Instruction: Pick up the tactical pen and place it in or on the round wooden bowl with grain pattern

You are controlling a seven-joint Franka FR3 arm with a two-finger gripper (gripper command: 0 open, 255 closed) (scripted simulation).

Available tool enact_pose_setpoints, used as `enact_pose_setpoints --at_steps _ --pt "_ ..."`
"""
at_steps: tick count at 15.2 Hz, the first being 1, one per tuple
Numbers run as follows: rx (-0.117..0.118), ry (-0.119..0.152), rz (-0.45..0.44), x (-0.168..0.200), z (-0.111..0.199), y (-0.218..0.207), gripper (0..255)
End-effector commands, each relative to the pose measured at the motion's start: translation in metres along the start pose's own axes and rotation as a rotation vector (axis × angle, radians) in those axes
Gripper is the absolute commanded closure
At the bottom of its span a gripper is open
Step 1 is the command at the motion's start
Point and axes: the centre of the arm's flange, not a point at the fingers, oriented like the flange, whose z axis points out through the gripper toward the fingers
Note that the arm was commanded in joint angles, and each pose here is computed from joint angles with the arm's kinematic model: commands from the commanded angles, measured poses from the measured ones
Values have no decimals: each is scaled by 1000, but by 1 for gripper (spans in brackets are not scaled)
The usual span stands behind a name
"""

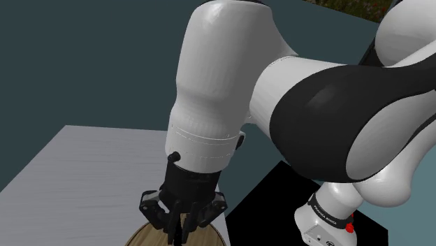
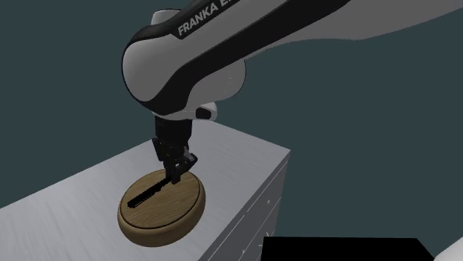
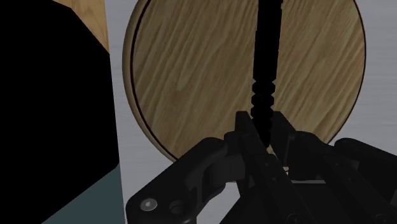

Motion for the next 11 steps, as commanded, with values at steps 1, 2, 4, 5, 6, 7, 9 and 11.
enact_pose_setpoints --at_steps 1,2,4,5,6,7,9,11 --pt "0 0 0 0 10 1 255" --pt "1 0 0 0 10 1 255" --pt "0 0 0 0 10 1 255" --pt "0 0 0 0 10 1 255" --pt "0 0 0 0 10 1 255" --pt "0 0 0 0 10 1 255" --pt "0 0 0 0 10 1 0" --pt "0 0 0 0 10 1 0"
